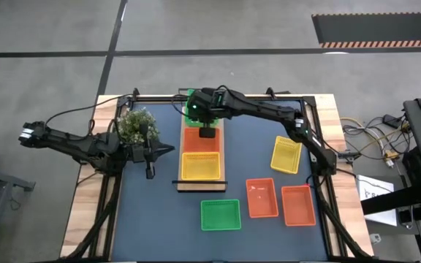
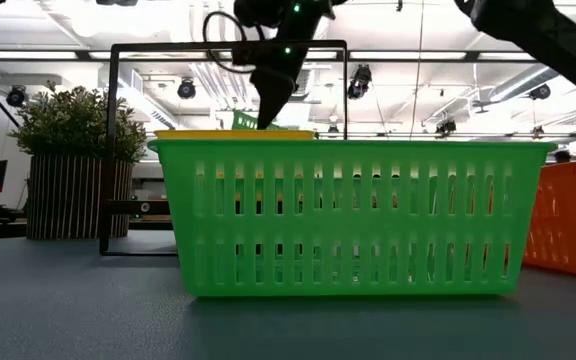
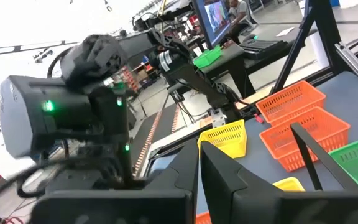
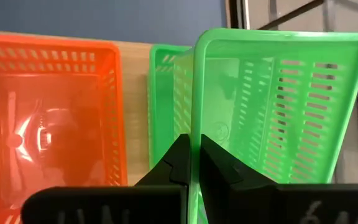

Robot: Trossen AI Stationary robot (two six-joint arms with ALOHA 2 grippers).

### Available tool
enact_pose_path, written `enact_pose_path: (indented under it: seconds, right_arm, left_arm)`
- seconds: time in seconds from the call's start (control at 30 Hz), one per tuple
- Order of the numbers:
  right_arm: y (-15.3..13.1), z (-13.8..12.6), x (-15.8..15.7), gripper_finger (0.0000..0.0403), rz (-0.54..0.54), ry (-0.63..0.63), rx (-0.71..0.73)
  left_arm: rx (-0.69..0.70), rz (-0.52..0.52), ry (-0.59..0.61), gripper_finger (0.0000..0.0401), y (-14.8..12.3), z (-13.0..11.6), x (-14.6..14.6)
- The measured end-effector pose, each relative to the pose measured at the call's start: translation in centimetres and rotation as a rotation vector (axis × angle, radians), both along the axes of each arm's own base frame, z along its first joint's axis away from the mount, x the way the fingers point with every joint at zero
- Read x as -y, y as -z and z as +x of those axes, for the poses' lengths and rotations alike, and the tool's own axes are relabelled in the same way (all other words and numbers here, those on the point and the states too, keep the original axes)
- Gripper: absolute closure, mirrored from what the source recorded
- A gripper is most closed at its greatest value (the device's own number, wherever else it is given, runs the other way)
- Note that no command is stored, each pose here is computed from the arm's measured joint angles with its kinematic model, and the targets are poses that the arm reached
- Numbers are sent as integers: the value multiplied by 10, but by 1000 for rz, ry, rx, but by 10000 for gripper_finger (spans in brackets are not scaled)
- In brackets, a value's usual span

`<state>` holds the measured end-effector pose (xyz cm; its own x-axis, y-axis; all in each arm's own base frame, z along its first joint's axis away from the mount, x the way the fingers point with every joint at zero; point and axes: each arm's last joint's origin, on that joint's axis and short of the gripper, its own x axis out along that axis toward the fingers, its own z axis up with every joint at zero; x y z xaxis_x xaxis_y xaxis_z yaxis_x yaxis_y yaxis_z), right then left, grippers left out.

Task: Stack baskets on shelf by color
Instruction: Stack the top green bin on the green bin on the shelf

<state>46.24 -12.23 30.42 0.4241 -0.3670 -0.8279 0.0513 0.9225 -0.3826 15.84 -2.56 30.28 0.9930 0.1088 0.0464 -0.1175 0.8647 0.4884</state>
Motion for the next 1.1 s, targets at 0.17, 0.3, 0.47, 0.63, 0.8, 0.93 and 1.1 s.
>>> enact_pose_path:
  seconds: [0.17, 0.3, 0.47, 0.63, 0.8, 0.93, 1.1]
  right_arm:
    - [2, -1, 7, 394, 29, 27, 12]
    - [2, -2, 8, 394, 40, 33, 17]
    - [11, 4, 10, 394, 41, 33, 17]
    - [22, 9, 11, 394, 41, 27, -3]
    - [32, 13, 14, 379, 44, 32, -11]
    - [35, 13, 17, 345, 48, 43, -15]
    - [32, 13, 17, 303, 50, 49, -8]
  left_arm:
    - [-1, 1, 0, 400, 0, 0, 0]
    - [-1, 1, 0, 400, 0, 0, 0]
    - [-1, 1, 0, 400, 0, 0, 0]
    - [0, 0, 0, 400, 0, 0, 0]
    - [-2, 1, 0, 400, 1, 0, 0]
    - [-2, 1, 0, 400, 1, 0, 0]
    - [-2, 1, 0, 400, 1, 0, 0]
